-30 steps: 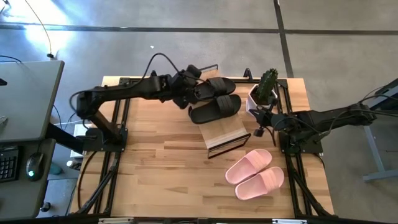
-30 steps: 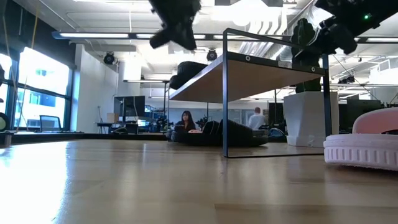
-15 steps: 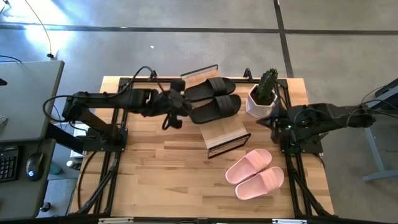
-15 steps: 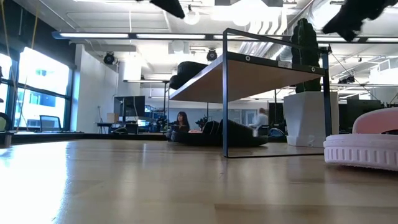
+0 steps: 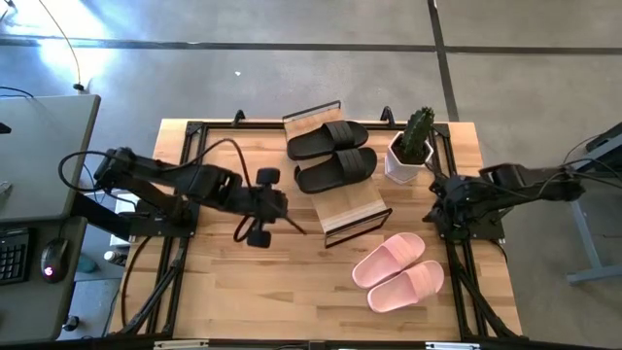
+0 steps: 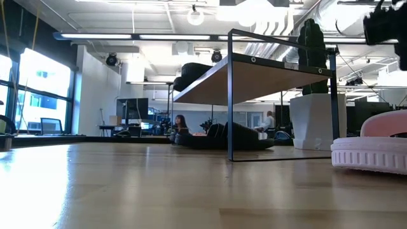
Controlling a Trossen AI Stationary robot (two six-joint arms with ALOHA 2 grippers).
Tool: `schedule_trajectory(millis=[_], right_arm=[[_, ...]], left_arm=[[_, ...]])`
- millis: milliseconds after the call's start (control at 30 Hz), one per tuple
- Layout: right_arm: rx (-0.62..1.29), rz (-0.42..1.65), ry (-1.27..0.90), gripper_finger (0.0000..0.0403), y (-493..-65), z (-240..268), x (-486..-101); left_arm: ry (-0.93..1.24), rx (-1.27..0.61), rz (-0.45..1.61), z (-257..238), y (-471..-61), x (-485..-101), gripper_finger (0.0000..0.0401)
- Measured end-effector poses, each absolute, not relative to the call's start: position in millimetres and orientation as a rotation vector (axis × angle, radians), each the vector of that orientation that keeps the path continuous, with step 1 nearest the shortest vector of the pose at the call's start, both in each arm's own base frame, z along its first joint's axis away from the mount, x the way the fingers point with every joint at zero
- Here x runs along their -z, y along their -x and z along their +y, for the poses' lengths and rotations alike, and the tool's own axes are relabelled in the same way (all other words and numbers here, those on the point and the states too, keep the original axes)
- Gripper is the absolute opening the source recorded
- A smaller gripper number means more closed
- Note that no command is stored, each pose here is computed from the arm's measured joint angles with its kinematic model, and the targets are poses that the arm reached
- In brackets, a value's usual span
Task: Pick and place slides into the shelf
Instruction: Put the pink slide under the shelf
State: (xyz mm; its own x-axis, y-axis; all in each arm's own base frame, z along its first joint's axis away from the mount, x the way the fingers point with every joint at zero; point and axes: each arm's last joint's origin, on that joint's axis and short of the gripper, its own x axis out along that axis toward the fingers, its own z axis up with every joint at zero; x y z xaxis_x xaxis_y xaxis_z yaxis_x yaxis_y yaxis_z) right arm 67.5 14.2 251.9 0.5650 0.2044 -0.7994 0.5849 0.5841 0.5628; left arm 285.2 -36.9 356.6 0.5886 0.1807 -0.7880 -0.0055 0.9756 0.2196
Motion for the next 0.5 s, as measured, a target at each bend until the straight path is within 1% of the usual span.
schedule_trajectory(millis=[100, 200, 367, 500], right_arm=[[0.25, 0.971, -0.976, 0.0003, -71, 15, -247], [0.245, 0.979, -0.988, 0.0018, -75, 16, -238], [0.214, 0.976, -1.042, 0.0068, -84, 19, -220], [0.212, 1.006, -1.112, 0.0109, -89, 22, -202]], left_arm=[[-0.189, -0.065, 0.988, -47, -281, -347, 0.0001], [-0.166, 0.02, 1.004, -56, -281, -333, 0.0003], [-0.132, 0.108, 0.901, -58, -277, -316, 0.0001], [-0.086, 0.089, 0.814, -49, -269, -305, 0.0003]])
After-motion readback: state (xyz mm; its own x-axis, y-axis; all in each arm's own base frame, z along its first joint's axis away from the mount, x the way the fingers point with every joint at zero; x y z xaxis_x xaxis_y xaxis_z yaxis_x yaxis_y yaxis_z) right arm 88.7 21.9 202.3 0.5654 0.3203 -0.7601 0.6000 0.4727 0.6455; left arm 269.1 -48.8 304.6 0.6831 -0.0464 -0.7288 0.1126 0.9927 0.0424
